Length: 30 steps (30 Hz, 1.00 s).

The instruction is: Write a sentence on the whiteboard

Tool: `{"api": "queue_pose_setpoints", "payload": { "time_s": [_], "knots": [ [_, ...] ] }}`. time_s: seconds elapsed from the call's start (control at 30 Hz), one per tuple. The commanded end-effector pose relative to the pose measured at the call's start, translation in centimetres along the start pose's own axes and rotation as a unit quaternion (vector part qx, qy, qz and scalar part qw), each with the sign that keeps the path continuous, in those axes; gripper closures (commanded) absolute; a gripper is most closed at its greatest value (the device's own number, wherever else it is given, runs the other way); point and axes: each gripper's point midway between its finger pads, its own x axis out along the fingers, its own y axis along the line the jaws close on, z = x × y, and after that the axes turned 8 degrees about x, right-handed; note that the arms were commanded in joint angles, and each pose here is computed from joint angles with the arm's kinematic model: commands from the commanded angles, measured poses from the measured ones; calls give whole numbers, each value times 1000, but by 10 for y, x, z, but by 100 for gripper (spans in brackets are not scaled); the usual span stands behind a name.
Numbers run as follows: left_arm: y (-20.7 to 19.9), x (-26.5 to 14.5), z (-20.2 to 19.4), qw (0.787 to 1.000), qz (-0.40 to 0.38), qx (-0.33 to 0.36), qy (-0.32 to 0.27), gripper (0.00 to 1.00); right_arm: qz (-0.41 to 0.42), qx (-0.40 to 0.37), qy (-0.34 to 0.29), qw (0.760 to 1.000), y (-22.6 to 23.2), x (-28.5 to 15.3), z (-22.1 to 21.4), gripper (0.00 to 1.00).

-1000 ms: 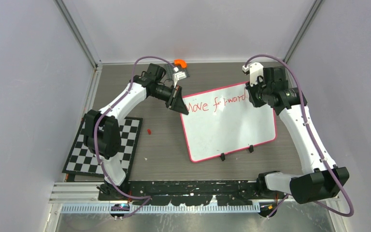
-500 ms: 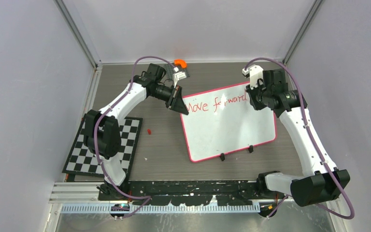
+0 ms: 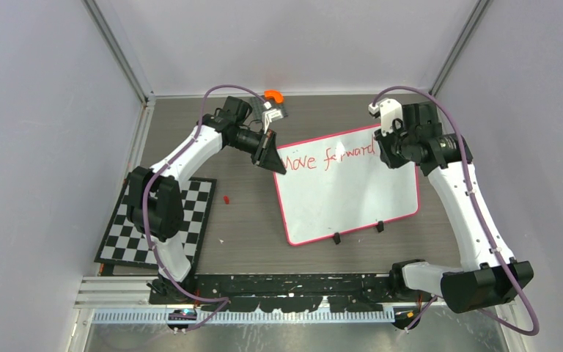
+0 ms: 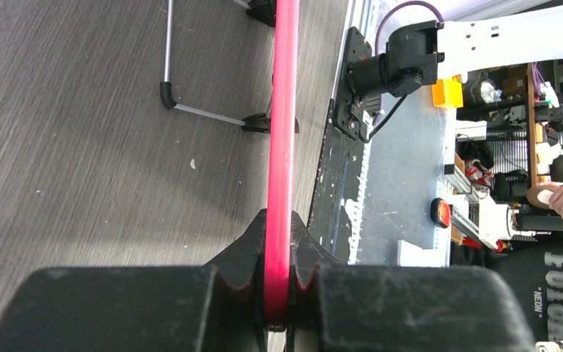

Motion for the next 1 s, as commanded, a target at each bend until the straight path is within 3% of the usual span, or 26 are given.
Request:
{"api": "queue_pose_setpoints", "payload": {
  "time_s": [0.0,0.3,0.37,0.57,0.63,0.97],
  "knots": [
    [5,5,5,1000,11,5,1,100,28,-7,-19,999,9,-22,13,100],
    [7,4,9,1000,25,7,-1,97,153,-4,-26,988,56,-42,15,100],
    [6,2,10,1000,28,9,-3,93,182,0,-23,983,67,-41,13,100],
    [0,-3,11,999,31,14,-8,63,235,8,-23,972,93,-36,7,100],
    [-2,-6,9,999,31,14,-11,59,259,2,-21,966,108,-35,-1,100],
    [-5,-6,-2,1000,29,0,-11,62,292,-91,-44,951,183,-20,-38,100]
  ]
}}
